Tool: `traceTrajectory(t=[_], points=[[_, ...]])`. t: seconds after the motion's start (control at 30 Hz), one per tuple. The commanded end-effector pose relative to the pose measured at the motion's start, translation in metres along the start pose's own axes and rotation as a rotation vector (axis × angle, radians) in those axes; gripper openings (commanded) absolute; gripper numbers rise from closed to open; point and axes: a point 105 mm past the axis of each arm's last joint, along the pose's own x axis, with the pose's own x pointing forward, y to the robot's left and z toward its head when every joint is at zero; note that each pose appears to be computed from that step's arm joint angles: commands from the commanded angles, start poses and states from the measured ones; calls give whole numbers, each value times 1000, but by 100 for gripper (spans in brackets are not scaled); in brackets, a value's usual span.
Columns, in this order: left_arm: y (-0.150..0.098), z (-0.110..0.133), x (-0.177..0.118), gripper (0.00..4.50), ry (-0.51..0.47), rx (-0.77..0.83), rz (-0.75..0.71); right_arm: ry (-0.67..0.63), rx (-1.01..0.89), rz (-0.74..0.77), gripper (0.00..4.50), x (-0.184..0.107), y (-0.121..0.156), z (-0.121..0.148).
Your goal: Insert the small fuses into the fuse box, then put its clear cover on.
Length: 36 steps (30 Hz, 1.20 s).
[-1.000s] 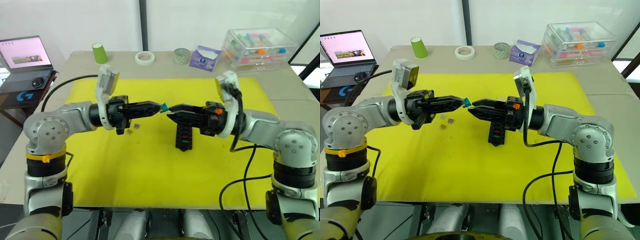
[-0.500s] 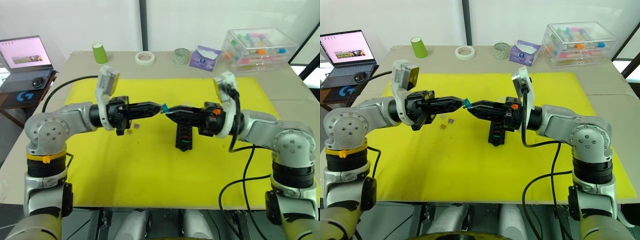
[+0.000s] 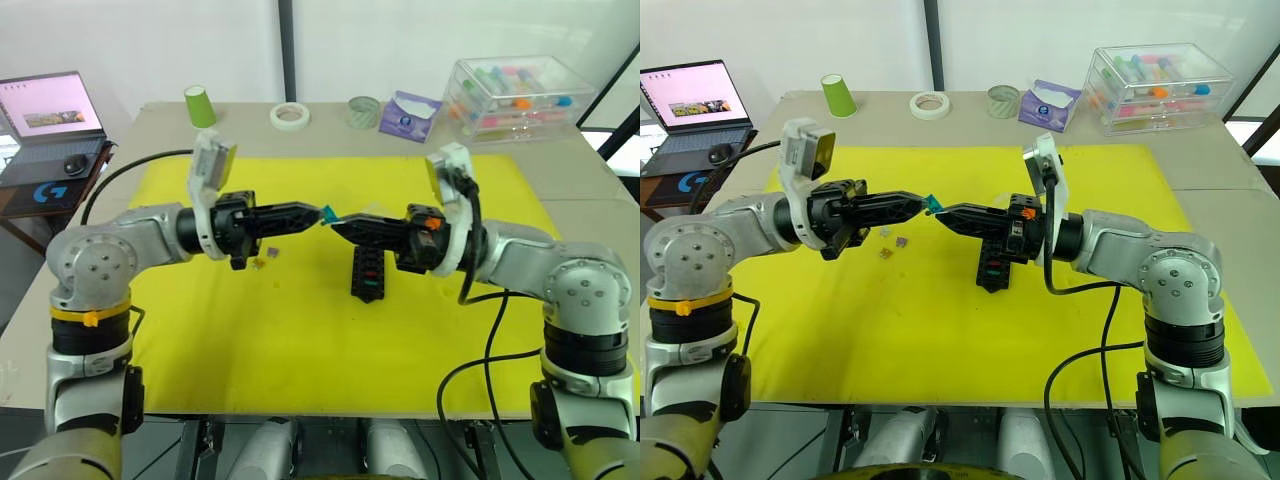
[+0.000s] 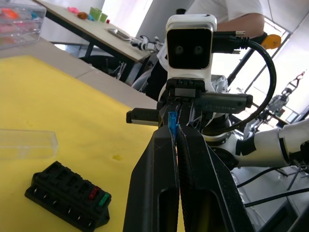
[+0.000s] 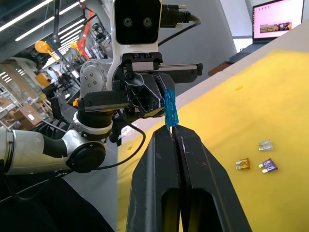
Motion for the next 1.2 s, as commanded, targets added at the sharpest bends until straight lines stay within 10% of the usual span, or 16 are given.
traceTrajectory(t=[0.03,0.13,0.73,0.83,1.2], points=[[-9,4,3,0,0,24,-46,-36,-41,33,19,0,8,13],[-9,4,3,0,-5,21,-49,-47,-37,31,90,0,8,15],[-11,5,5,0,-11,15,-60,-73,-9,34,90,1,9,18],[-11,4,5,0,-10,12,-59,-82,-1,33,4,1,8,19],[-8,-2,2,0,12,13,-38,-94,23,45,4,-2,11,21]])
